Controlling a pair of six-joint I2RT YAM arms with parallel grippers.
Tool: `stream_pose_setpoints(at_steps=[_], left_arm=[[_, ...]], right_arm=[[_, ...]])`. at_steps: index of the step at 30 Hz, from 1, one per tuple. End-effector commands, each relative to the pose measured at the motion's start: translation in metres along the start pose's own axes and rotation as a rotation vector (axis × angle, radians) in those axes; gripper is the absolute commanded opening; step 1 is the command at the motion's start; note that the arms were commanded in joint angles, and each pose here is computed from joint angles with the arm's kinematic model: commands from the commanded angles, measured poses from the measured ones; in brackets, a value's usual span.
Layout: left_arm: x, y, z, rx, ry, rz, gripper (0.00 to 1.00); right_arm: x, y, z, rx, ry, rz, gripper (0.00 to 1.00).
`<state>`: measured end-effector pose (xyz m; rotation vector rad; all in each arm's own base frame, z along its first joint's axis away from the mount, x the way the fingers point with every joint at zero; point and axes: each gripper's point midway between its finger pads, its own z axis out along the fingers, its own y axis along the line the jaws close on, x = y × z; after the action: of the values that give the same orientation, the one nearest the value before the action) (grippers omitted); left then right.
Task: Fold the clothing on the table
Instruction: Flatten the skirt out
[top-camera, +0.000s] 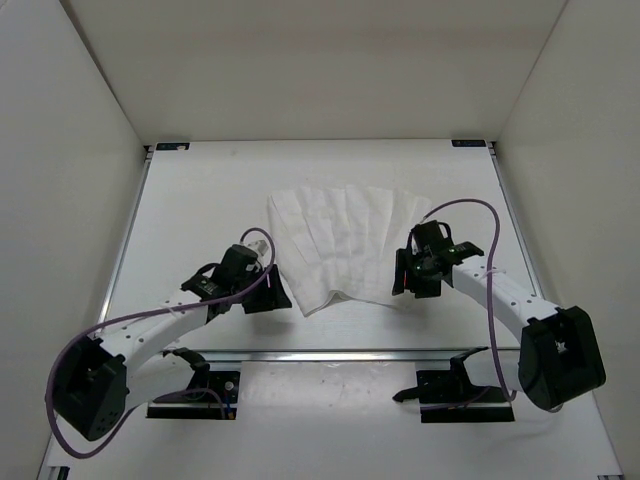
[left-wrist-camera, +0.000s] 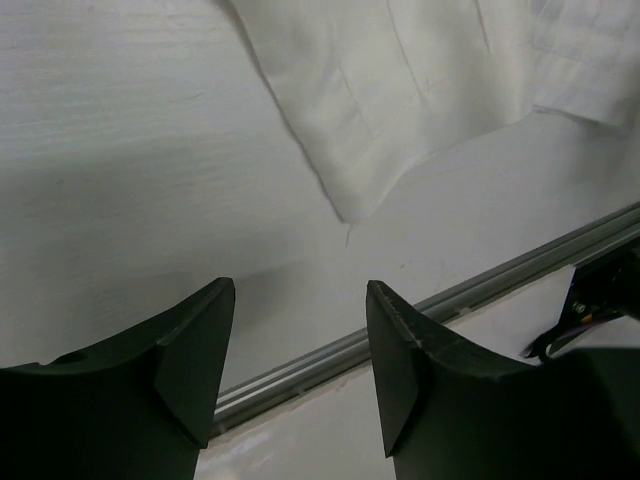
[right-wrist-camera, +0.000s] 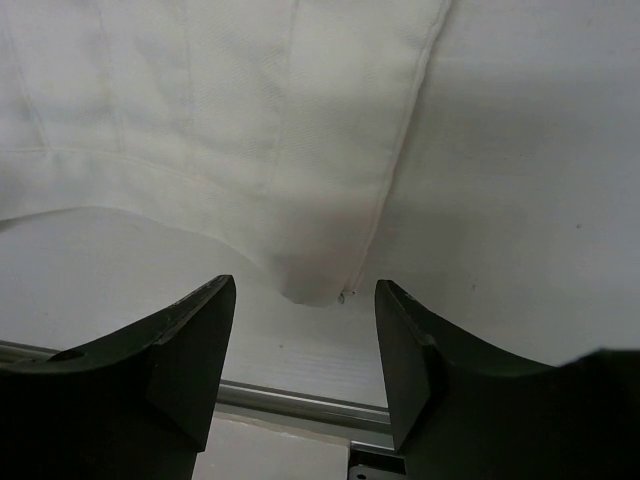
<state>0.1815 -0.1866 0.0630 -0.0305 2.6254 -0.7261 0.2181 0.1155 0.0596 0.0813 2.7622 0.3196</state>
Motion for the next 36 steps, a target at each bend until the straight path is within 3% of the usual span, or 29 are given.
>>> stream_pose_setpoints(at_steps=[1,10,17,19,21,23,26,27,29,36], left_arm=[[-0.018,-0.028,0.011,0.103,-0.078,-0.078,0.66],[-0.014,-0.032,0.048,0.032,-0.057,-0.090,0.67],[0.000,-0.038,0.080,-0.039,0.041,-0.036,0.63],[0.004,-0.042,0.087,-0.040,0.054,-0.020,0.52],[0.005,-0.042,0.094,-0.055,0.069,-0.009,0.20],[0.004,-0.042,0.095,-0.062,0.076,0.011,0.03],[0.003,-0.039,0.093,-0.064,0.070,0.001,0.00],[0.002,-0.036,0.092,-0.068,0.069,-0.002,0.00],[-0.001,-0.032,0.086,-0.076,0.060,0.010,0.00],[-0.008,-0.006,0.058,-0.105,0.014,0.003,0.00]], right_arm=[[0.003,-0.004,0.010,0.022,0.011,0.009,0.56],[0.009,0.001,0.015,0.001,0.021,0.003,0.56],[0.012,-0.005,0.016,-0.006,0.020,0.013,0.56],[0.013,-0.005,0.017,-0.008,0.025,0.012,0.56],[0.019,-0.005,0.021,-0.001,0.047,-0.002,0.56],[0.018,-0.006,0.023,-0.002,0.049,0.008,0.56],[0.017,-0.011,0.029,0.017,0.070,0.014,0.38],[0.018,-0.011,0.030,0.017,0.076,0.019,0.21],[0.013,-0.011,0.030,0.020,0.058,0.019,0.00],[0.004,-0.010,0.014,-0.012,0.017,0.041,0.01]])
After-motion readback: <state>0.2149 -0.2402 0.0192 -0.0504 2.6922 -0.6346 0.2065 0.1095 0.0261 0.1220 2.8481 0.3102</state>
